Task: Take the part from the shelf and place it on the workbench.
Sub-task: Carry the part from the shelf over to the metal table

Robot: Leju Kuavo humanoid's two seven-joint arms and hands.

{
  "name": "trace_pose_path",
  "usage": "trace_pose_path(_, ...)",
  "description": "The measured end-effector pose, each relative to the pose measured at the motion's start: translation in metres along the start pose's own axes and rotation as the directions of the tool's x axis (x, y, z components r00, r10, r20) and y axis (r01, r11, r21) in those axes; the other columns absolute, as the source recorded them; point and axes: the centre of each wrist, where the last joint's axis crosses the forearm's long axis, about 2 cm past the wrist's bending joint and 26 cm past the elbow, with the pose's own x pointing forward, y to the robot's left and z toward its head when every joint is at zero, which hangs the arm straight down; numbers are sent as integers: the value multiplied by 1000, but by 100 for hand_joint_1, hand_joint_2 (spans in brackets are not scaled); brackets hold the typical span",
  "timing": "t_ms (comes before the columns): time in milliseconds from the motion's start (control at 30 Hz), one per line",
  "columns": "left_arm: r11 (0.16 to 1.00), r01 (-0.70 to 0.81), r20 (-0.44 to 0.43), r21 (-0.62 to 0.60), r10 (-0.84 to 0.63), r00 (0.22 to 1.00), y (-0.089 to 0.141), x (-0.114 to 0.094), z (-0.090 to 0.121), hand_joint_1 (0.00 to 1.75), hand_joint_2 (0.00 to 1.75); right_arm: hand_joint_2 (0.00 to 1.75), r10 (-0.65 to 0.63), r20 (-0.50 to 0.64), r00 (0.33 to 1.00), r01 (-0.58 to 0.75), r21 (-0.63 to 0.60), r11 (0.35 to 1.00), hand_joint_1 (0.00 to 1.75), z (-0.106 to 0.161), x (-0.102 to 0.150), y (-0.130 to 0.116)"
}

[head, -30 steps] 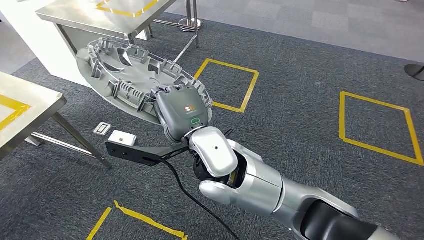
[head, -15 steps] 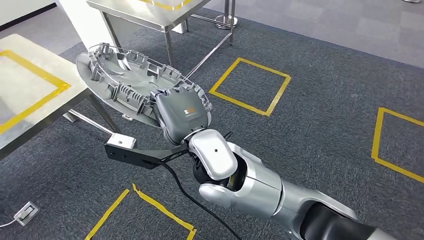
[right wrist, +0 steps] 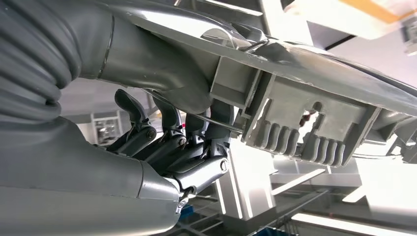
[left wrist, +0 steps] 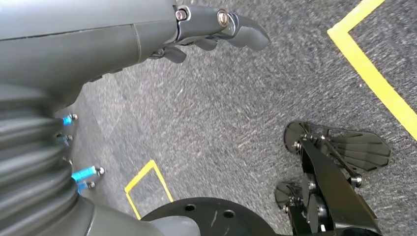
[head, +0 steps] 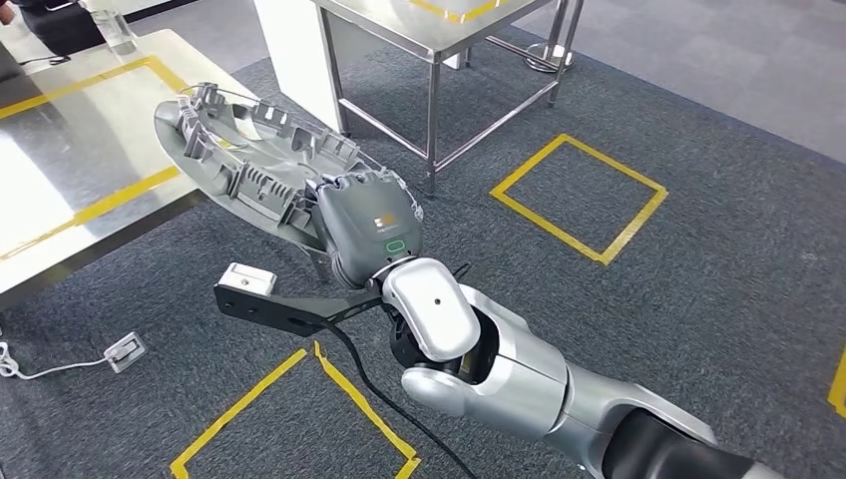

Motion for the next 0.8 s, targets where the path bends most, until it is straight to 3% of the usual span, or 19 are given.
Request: trace_pose_path(800,1000,4,-23,-3,-4,1000,4,1,0,0,175,175,-7,0,1000,7,-5,1000,175,-2,0,-3)
